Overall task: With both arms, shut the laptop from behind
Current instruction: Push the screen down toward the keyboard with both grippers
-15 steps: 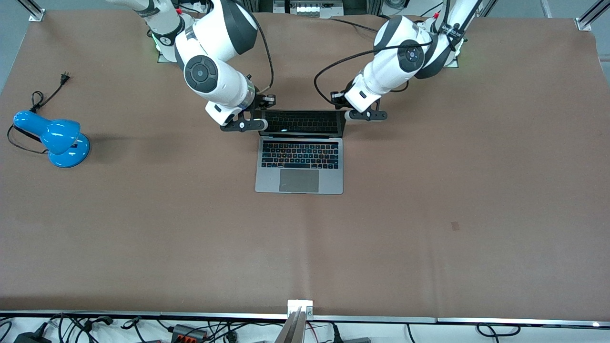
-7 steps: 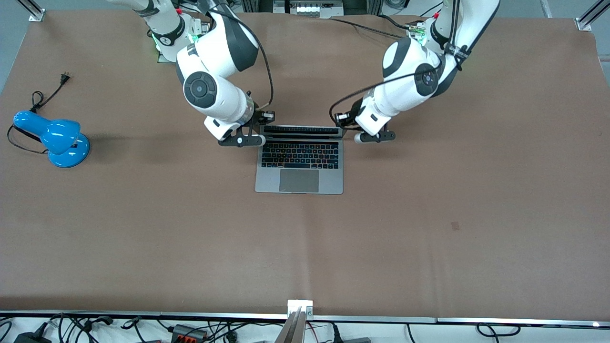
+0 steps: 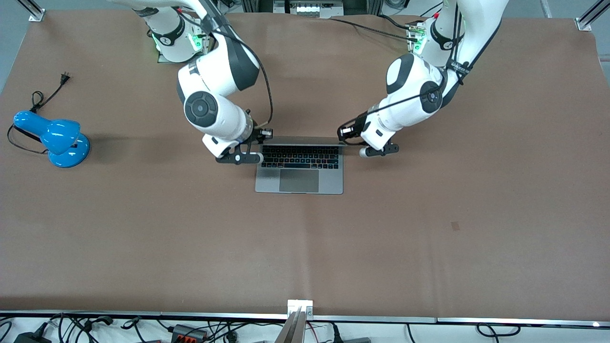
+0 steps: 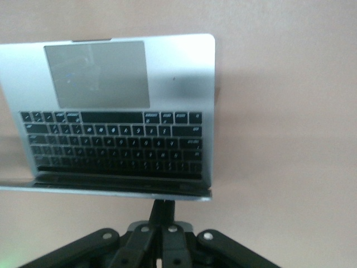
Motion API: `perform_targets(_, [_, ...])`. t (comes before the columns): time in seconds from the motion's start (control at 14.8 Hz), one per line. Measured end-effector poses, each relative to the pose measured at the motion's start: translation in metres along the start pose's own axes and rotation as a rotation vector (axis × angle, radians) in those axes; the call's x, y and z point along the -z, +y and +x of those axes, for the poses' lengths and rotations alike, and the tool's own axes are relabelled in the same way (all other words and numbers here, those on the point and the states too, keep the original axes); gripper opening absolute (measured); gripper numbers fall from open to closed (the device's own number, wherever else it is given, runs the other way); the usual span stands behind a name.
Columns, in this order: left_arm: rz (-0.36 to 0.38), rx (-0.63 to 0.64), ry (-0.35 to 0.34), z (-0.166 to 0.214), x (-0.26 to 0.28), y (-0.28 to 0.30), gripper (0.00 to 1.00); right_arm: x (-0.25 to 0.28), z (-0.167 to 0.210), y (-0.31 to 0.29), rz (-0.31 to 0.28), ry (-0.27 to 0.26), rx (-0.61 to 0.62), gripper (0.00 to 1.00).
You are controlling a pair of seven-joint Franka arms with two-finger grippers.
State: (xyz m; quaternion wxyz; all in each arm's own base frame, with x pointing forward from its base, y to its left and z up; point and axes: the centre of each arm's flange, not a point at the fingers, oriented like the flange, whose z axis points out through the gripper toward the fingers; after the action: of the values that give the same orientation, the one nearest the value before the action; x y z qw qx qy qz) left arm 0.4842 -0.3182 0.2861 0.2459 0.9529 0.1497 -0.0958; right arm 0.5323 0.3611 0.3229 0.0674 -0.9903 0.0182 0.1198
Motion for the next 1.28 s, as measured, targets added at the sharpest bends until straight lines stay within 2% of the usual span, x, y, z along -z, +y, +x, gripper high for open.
perform_targets(0.47, [0.003, 0.009, -0.005, 0.027, -0.024, -0.014, 0.01, -0.051, 0.04, 0.005, -0.023, 0.065, -0.01, 0.01])
perform_targets(0.68, [-0.003, 0.009, -0.008, 0.036, -0.042, -0.018, 0.01, -0.068, 0.048, 0.008, -0.029, 0.075, -0.016, 0.01])
perform_targets(0.95, [0.032, -0.008, -0.001, 0.042, -0.069, -0.022, 0.01, -0.086, 0.057, 0.012, -0.03, 0.096, -0.021, 0.01])
perform_targets(1.28, [0.05, -0.023, 0.042, 0.04, -0.095, -0.025, 0.01, -0.112, 0.066, 0.019, -0.061, 0.111, -0.012, 0.01])
